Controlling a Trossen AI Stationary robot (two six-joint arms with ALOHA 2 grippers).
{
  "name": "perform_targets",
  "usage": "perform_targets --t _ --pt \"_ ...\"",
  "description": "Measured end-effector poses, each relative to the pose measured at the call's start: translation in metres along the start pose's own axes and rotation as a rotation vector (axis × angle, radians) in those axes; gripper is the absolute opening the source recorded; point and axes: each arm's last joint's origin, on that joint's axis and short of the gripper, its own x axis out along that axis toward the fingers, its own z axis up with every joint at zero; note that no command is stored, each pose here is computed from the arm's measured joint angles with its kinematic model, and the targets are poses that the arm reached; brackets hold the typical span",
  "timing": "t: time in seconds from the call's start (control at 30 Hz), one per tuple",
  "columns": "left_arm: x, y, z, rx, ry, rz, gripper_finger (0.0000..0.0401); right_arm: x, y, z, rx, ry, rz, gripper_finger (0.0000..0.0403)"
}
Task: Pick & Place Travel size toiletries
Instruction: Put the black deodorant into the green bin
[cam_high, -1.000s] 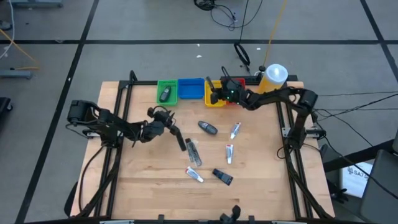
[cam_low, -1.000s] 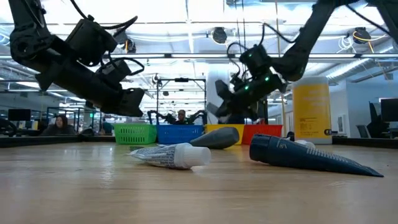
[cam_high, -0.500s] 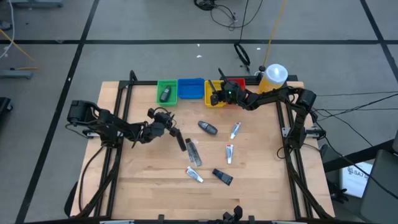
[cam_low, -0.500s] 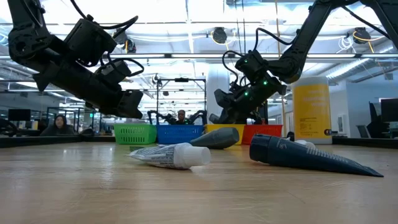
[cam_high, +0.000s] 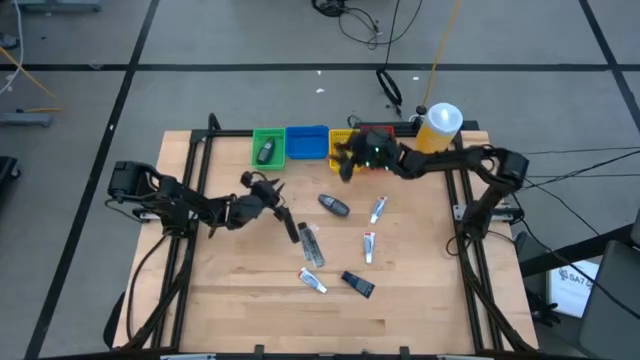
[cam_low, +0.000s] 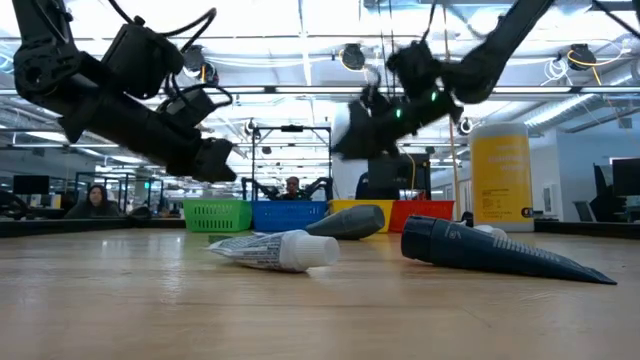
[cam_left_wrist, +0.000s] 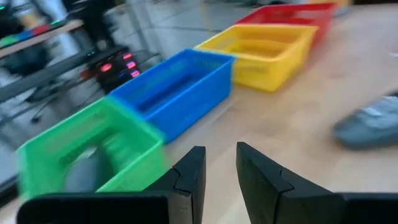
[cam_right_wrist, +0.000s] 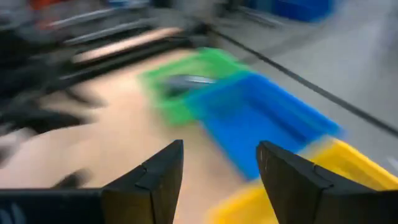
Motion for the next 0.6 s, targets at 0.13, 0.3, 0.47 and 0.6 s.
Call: perform_targets --t 0.13,0.3,0.47,0.6 --pt "0.007 -0.008 0.014 0.08 -0.031 -0.167 0.0093 -0.012 0.044 -0.013 -0.21 0.027 0.171 0.019" --pt "0.024 -0.02 0.044 0.18 0.0 -0.401 0.0093 -0.024 0.083 -0.05 -0.312 0.08 0.295 0.0179" --pt "0.039 -0.029 0.078 0.3 0.02 -0.546 0.0097 -0.045 0.096 -0.092 -0.361 0.106 0.115 0.0168" --pt "0.054 -0.034 0.088 0.327 0.016 -0.656 0.0136 -0.073 0.092 -0.114 -0.296 0.041 -0.013 0.016"
